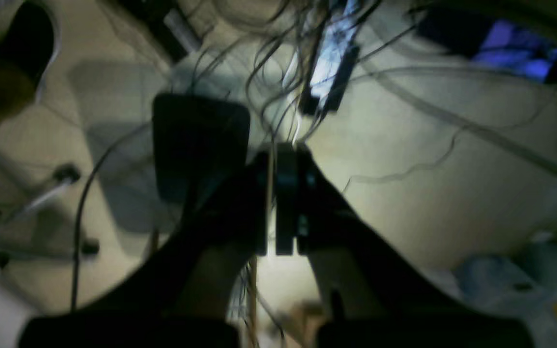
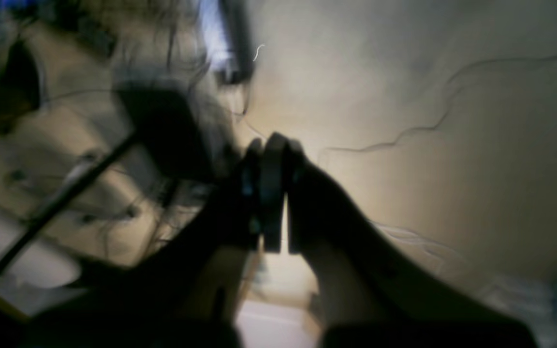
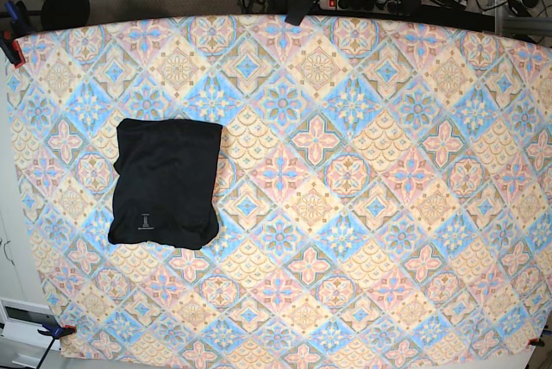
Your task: Fold the T-shirt properly
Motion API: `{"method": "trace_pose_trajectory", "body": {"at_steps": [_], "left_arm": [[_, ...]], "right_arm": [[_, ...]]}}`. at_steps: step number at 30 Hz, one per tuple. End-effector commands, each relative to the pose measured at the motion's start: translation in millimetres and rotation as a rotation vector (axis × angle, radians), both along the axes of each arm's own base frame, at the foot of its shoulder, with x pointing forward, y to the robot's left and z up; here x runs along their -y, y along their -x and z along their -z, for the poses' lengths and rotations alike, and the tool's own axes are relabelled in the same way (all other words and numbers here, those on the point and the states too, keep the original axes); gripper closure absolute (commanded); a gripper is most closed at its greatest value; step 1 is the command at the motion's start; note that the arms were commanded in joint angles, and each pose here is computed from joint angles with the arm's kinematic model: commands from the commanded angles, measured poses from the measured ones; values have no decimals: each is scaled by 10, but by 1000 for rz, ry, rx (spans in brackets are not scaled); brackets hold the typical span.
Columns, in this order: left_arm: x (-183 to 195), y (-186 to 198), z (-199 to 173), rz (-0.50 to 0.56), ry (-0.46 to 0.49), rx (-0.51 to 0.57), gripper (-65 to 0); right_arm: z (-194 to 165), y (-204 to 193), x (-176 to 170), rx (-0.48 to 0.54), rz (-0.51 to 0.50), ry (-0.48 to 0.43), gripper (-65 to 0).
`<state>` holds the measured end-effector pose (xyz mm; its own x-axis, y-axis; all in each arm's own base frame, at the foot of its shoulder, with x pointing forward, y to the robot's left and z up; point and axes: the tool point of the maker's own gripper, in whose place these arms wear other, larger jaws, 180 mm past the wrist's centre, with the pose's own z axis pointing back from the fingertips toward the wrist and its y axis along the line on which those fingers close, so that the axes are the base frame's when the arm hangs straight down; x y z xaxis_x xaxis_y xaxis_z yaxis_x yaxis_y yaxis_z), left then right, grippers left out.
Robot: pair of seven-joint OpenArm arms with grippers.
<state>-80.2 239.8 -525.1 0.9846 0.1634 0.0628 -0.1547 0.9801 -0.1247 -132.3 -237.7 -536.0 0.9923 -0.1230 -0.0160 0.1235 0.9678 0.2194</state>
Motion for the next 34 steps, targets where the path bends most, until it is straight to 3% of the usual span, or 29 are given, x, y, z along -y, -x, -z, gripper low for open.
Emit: {"method": "trace_pose_trajectory", "body": {"at_steps": [1,3,7,11,20,23,34], "left_arm": [[15,23,73,10,2,-6,-16],[132,7,273,37,19,-11,-16],[262,173,676,19,43,-54,-16],[324,237,903,9,39,-23,-16],[487,14,1077,132,64,42,-16],[516,-109,1115,165,69,47,-19],[667,-441,1157,153,87,102,-23]], "right_arm": [[62,-213,43,61,23,-2,0],[203,-76,-78,31,82,-38,0],[475,-215,-268,71,187,-86,0],[669,-309,-432,79,208,-112,0],[850,-658,-666,140,299,-156,0],[920,-729,-568,132,298,-90,0],[956,-1099,-557,186,297,-86,0]]}}
